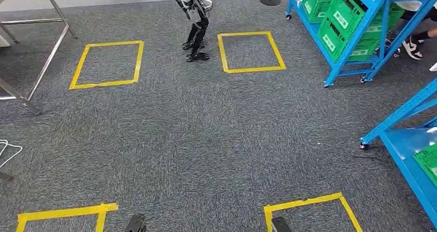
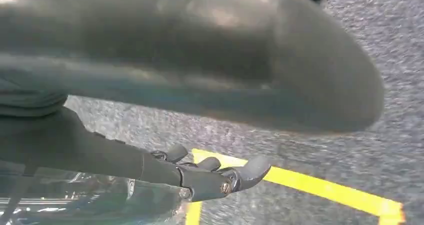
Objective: Take the parts from the cabinet and place them on the table.
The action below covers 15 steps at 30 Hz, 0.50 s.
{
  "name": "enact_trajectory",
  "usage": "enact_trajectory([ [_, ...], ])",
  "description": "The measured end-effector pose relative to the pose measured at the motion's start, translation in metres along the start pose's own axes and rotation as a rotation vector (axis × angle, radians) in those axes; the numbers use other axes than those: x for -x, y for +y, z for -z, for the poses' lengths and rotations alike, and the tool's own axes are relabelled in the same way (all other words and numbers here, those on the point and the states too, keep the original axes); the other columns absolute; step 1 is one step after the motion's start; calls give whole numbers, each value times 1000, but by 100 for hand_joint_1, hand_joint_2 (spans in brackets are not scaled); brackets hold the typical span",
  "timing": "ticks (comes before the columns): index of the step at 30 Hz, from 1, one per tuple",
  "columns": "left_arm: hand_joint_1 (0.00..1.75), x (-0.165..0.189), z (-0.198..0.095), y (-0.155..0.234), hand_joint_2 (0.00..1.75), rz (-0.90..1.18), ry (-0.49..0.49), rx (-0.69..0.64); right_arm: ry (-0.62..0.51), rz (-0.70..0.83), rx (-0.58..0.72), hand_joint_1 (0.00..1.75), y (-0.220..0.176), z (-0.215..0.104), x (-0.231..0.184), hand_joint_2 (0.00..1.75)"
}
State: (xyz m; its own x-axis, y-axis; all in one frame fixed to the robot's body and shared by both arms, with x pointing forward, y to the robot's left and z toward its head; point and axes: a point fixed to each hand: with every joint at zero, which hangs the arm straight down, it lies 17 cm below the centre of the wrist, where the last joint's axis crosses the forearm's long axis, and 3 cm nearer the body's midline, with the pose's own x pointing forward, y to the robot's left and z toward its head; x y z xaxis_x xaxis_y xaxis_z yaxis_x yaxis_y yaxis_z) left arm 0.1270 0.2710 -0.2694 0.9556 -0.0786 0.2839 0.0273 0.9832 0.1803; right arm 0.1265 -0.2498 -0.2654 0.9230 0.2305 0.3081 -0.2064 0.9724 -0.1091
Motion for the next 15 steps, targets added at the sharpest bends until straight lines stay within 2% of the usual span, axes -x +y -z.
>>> enact_trajectory([
  [15,0,-2,0,-1,0,9,6,3,-14,0,-5,0,2,-1,-1,0],
])
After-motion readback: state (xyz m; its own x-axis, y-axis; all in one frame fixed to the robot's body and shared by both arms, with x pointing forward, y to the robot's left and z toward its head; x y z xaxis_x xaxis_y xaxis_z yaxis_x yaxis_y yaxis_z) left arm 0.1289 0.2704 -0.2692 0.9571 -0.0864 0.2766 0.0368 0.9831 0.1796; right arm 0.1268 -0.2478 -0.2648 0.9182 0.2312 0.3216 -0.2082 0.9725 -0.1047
